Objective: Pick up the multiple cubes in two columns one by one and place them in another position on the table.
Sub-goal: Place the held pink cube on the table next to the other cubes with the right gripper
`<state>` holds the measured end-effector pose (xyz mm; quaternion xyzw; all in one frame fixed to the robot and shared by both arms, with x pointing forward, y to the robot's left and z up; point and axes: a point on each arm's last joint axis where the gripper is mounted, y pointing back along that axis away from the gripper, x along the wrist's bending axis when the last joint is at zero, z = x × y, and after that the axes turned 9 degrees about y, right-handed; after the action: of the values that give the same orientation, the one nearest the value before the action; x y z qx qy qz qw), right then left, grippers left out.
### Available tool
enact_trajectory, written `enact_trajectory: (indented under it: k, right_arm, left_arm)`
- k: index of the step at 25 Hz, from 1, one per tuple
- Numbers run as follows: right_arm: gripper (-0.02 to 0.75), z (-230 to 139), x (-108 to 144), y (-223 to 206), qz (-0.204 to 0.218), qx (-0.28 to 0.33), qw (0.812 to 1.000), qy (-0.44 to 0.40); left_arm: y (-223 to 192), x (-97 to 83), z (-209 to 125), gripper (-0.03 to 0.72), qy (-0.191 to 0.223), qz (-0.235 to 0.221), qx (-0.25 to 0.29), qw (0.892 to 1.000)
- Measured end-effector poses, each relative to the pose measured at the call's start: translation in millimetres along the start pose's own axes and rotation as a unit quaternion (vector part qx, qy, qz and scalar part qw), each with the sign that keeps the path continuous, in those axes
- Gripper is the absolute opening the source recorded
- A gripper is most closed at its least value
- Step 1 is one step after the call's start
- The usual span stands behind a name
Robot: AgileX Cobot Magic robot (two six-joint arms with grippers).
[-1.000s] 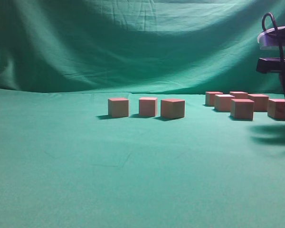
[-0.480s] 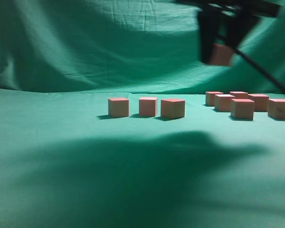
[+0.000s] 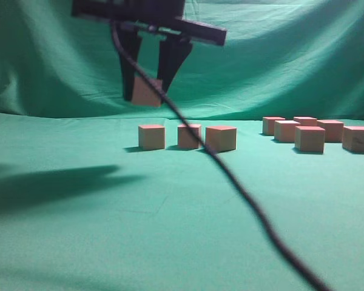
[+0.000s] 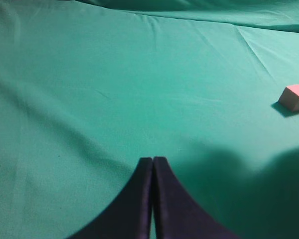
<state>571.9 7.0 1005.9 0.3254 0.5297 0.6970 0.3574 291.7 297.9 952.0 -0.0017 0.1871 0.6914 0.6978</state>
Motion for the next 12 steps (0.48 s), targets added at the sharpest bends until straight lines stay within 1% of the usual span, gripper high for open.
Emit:
enact_trajectory:
  k: [6,12]
  right_arm:
    - [0.279,20.1,6.5,-31.5,-0.002,0.018,0.998,-0.063]
    - [0.279,23.0,7.5,-50.8,-0.002,0.027,0.997,-0.074]
  left_arm:
    - [0.0,0.0,0.0,0.000,0.000,0.000,0.000,1.000]
    - [0.0,0.0,0.0,0.000,0.000,0.000,0.000,1.000]
